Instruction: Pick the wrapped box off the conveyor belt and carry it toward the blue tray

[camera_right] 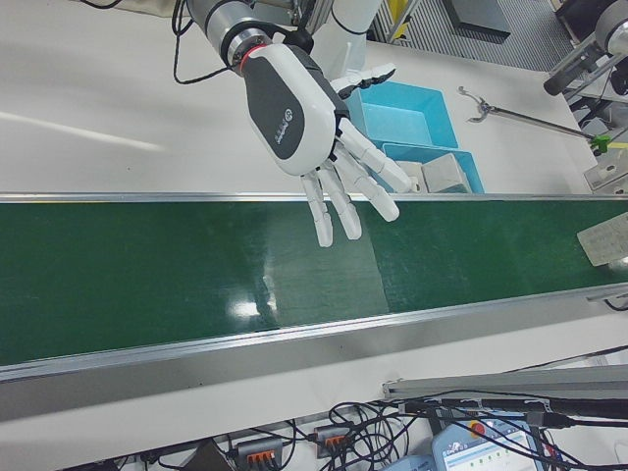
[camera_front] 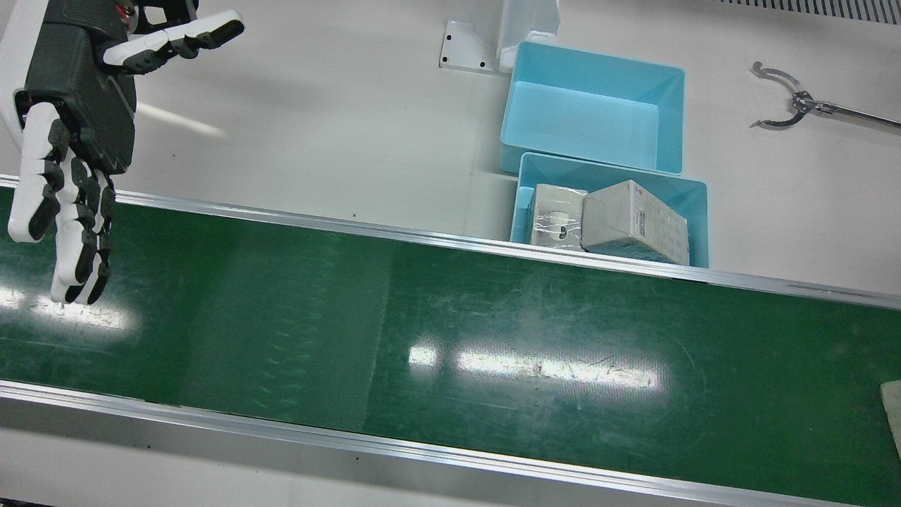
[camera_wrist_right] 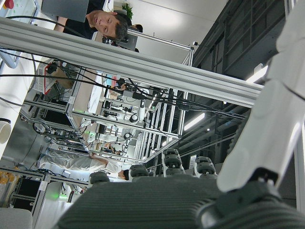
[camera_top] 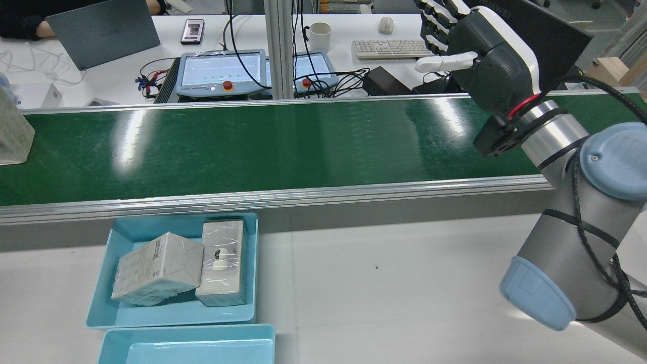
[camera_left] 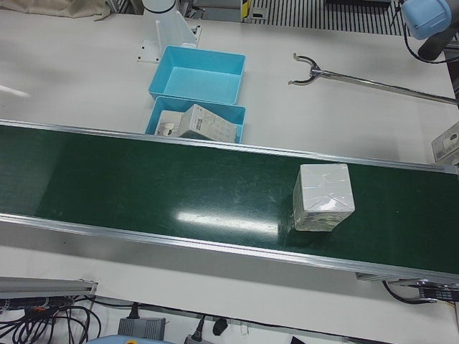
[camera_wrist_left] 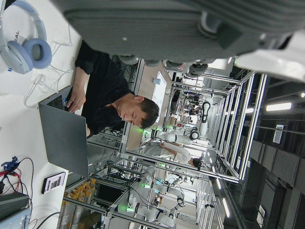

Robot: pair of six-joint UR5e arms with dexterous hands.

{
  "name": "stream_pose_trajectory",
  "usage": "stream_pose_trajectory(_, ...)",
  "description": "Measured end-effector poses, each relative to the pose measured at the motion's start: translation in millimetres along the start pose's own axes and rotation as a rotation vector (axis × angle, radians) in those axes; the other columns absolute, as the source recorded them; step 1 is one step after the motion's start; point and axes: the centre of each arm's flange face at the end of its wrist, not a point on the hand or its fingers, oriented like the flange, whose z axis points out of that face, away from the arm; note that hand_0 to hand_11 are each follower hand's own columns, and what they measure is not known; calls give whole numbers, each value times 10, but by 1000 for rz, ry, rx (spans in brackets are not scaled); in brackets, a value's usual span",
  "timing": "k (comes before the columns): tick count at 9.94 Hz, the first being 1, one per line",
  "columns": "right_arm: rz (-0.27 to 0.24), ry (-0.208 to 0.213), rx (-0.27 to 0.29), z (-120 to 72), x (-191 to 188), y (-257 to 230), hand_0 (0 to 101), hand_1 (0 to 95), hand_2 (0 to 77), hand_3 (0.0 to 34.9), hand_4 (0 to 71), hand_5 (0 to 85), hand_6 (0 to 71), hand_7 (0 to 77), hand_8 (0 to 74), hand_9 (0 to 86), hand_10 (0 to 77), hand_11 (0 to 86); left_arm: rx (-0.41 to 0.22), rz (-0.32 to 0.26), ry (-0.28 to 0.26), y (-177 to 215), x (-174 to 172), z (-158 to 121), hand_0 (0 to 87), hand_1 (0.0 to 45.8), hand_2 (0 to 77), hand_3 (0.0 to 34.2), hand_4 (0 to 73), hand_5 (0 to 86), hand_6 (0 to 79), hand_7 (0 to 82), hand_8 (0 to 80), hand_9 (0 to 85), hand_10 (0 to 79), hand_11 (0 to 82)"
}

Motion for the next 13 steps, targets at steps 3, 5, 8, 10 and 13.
stream_pose_trajectory(3,1,-3,7,15,-9,-39,400,93,104,90,0,22,0,0,5,16,0,16,0,0,0,0,0,0,0,0,5,0,0,11,0,0,0,0,5,0)
stream_pose_trajectory(5,2,1,9,10,22,-51,400,93,104,82,0,22,0,0,5,16,0,16,0,0,0,0,0,0,0,0,5,0,0,11,0,5,0,0,0,0)
stream_pose_trajectory(8,25,10,11,41,101,-108,400,93,114,78,0,22,0,0,5,16,0,16,0,0,0,0,0,0,0,0,5,0,0,11,0,5,0,0,0,0)
stream_pose_trajectory(10,56,10,20,103,146,-226,398,98,87,64,0,22,0,0,5,16,0,16,0,0,0,0,0,0,0,0,5,0,0,11,0,0,0,0,5,0)
stream_pose_trajectory(13,65,12,27,123,164,-284,367,65,49,0,5,44,0,0,5,16,0,16,0,0,0,0,0,0,0,0,11,0,0,11,0,0,0,0,5,0)
